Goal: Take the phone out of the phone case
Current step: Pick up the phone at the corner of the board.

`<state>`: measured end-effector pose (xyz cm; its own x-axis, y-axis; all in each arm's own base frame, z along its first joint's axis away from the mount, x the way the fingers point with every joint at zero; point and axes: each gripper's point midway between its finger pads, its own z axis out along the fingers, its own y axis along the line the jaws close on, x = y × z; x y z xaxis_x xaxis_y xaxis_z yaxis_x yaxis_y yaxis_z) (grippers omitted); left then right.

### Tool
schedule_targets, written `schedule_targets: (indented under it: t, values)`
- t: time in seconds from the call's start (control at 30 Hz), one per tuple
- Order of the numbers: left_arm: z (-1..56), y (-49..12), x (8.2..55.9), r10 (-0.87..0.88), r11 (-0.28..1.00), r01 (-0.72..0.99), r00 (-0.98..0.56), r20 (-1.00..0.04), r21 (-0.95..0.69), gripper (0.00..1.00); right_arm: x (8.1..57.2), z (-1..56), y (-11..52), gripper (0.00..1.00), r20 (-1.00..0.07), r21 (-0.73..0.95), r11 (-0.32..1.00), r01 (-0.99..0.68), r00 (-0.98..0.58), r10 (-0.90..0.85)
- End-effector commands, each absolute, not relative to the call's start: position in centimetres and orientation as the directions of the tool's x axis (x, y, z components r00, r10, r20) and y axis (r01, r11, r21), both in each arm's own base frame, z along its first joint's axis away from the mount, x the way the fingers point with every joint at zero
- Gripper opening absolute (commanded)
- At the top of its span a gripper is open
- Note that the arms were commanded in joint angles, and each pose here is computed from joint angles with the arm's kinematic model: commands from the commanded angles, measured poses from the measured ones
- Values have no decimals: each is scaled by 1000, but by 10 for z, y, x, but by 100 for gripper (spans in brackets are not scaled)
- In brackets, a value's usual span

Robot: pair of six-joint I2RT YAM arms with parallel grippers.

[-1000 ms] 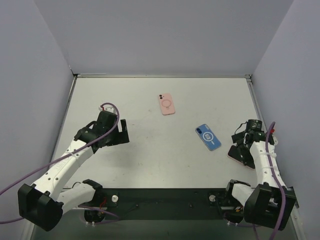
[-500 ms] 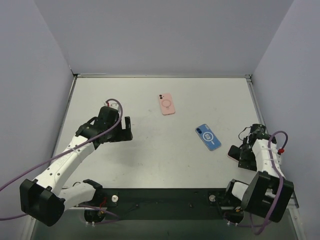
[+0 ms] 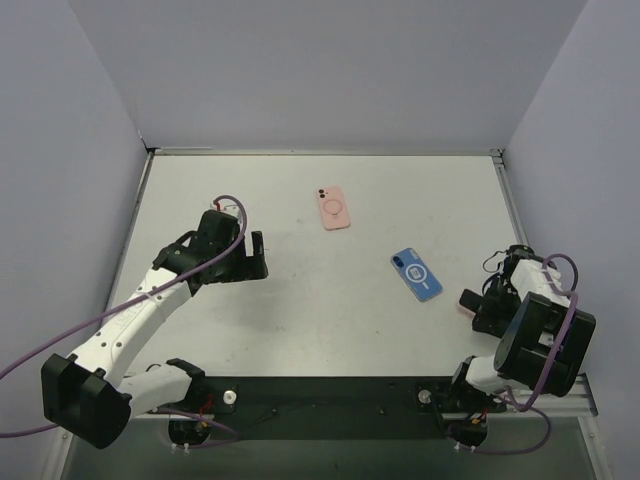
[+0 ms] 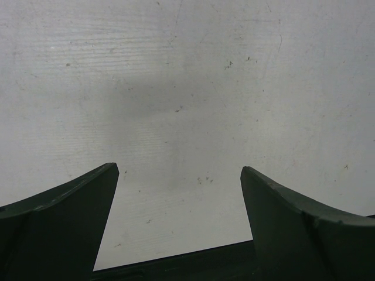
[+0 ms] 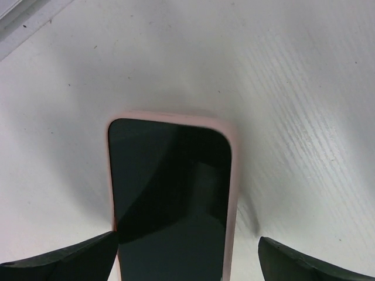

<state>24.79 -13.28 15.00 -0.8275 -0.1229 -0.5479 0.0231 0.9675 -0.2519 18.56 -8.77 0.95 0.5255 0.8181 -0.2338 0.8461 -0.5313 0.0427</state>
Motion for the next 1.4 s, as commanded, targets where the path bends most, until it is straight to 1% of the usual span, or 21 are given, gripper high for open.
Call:
schedule_targets:
  t: [0.0, 0.23, 0.37, 0.4, 0.47, 0.6, 0.63, 0.77, 0.83, 0.93, 0.97, 1.03, 1.07, 1.13, 1.17, 1.27, 1.3, 1.37]
  values:
    - [170, -141, 254, -160, 952, 33, -796, -584, -306, 97, 189, 2, -91, 100, -230, 13, -550, 835, 538, 811]
    - [173, -148, 259, -165, 948, 35, -796, -582, -318, 97, 193, 14, -104, 100, -280, 87, -524, 847, 525, 803]
    - [173, -154, 262, -159, 947, 41, -802, -575, -320, 97, 192, 15, -110, 100, -316, 85, -508, 857, 507, 802]
    - [173, -155, 262, -157, 947, 44, -804, -574, -319, 98, 192, 14, -111, 99, -321, 82, -507, 858, 504, 802]
    - [174, -157, 262, -153, 947, 49, -801, -578, -319, 97, 190, 10, -112, 91, -334, 61, -498, 865, 488, 806]
    - [173, -156, 261, -151, 948, 48, -801, -579, -314, 97, 192, 4, -113, 89, -335, 46, -469, 882, 455, 825]
    - [173, -157, 260, -149, 948, 49, -802, -578, -313, 97, 192, 2, -113, 89, -335, 39, -464, 885, 448, 828]
    - [169, -156, 259, -147, 950, 45, -806, -573, -308, 98, 199, 0, -116, 98, -329, 18, -415, 910, 397, 857]
    - [169, -156, 258, -146, 950, 48, -806, -574, -308, 97, 200, -5, -112, 97, -311, -7, -399, 917, 377, 873]
    - [169, -155, 258, -145, 952, 46, -805, -576, -303, 98, 198, -10, -108, 80, -292, -31, -390, 920, 365, 884]
    - [171, -155, 259, -146, 952, 45, -802, -580, -303, 97, 199, -10, -106, 69, -285, -34, -384, 923, 360, 889]
    - [171, -155, 258, -147, 952, 45, -801, -580, -302, 97, 199, -10, -104, 54, -280, -35, -368, 929, 344, 896]
    - [170, -154, 258, -148, 953, 41, -801, -580, -300, 97, 201, -9, -102, 43, -281, -33, -350, 936, 327, 902]
    - [170, -154, 259, -148, 953, 42, -800, -582, -299, 97, 206, -4, -102, 29, -287, -19, -318, 948, 299, 910]
    - [171, -154, 260, -149, 954, 40, -798, -584, -298, 98, 207, -3, -101, 26, -289, -15, -299, 954, 283, 915]
    - [176, -152, 261, -155, 955, 31, -793, -590, -294, 97, 219, 6, -99, 25, -280, 22, -217, 976, 214, 936]
    - [178, -152, 259, -159, 955, 24, -797, -583, -294, 97, 222, 8, -97, 25, -278, 22, -163, 986, 162, 947]
    - [184, -155, 258, -181, 946, 19, -795, -579, -322, 97, 225, 15, -94, 23, -280, 43, -116, 992, 124, 952]
